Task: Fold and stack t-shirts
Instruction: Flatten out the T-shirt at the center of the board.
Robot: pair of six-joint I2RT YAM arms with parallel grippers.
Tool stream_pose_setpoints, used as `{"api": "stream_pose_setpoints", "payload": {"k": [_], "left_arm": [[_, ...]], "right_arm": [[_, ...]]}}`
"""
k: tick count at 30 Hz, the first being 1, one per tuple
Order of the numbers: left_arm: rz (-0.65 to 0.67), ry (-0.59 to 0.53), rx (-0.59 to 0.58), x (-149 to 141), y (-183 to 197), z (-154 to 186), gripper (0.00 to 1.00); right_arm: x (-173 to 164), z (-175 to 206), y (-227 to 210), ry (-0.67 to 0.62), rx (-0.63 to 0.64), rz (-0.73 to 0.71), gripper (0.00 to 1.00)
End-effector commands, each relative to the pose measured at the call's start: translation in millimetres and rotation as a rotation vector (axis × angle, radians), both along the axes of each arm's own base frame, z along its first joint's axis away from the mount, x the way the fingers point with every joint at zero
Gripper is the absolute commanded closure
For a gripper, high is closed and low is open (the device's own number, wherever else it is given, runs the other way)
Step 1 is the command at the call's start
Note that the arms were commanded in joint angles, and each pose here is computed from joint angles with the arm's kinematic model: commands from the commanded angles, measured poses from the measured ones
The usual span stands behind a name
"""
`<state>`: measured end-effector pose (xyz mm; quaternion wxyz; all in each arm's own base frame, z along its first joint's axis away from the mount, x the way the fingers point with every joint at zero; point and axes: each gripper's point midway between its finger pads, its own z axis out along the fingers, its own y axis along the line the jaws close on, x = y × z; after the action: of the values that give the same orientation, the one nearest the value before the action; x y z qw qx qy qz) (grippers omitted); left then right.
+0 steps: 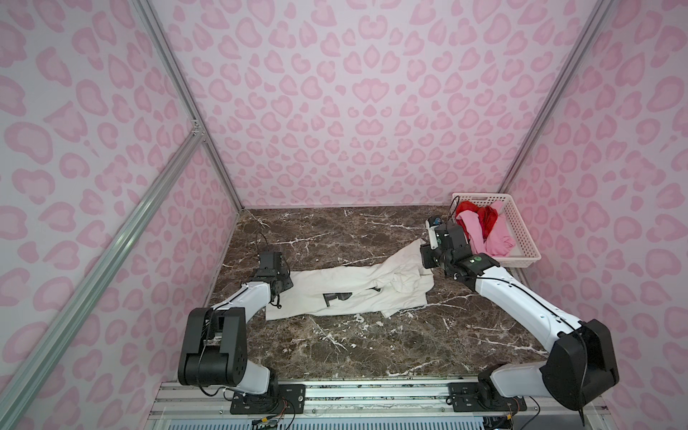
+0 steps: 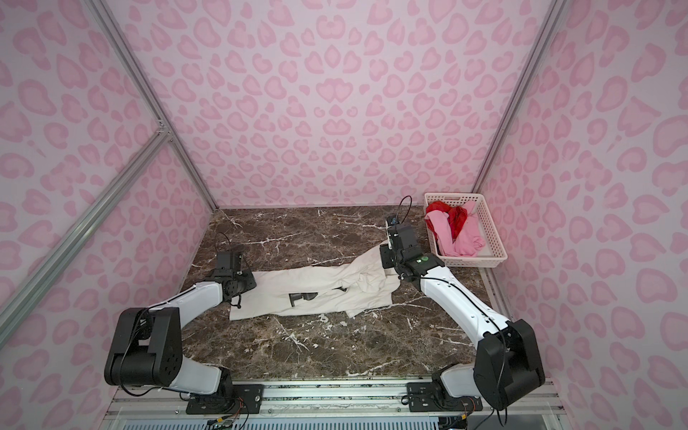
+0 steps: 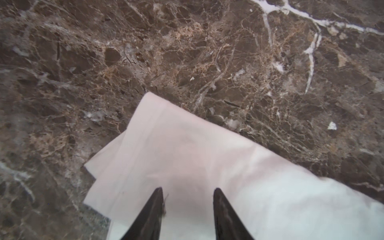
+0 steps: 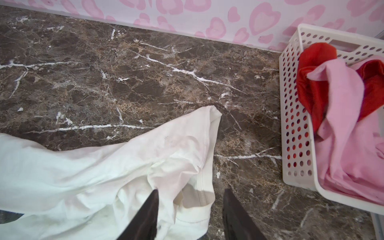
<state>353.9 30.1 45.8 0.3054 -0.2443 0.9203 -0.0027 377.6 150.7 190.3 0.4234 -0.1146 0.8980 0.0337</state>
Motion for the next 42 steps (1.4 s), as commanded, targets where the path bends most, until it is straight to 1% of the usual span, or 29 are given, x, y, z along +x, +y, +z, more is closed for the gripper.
{"api": "stream_pose_setpoints", "payload": {"k": [1,3,6,11,17,22,27,37,42], "left_arm": [[0.019,-0.021,-0.063,-1,4,-4,0.58],[0.04,-0.022,-0.09,-6,12,-8,0.58],[0.089,-0.019,-0.096,-15,29,-11,0.58],[0.148,-0.048,-0.093,-20,44,-3,0.57],[0.15,-0.06,-0.095,-20,44,5,0.57],[0.153,-0.054,-0.119,-28,40,3,0.57],[0.183,-0.064,-0.111,-34,42,3,0.57],[0.201,-0.037,-0.172,-28,37,-20,0.57],[0.217,-0.013,-0.19,-27,37,-33,0.6]], "right_arm": [[1,-4,4,0.005,0.014,0.016,0.49],[1,-8,7,0.013,0.017,0.022,0.49],[2,-12,10,0.018,0.022,0.031,0.5],[3,-20,14,0.034,0.015,0.039,0.5],[4,-23,18,0.035,0.006,0.047,0.5],[3,-20,19,0.029,0.006,0.053,0.5],[3,-18,20,0.022,0.016,0.057,0.5],[-1,-16,18,0.017,0.01,0.055,0.5],[-2,-12,16,0.01,0.005,0.051,0.5]]}}
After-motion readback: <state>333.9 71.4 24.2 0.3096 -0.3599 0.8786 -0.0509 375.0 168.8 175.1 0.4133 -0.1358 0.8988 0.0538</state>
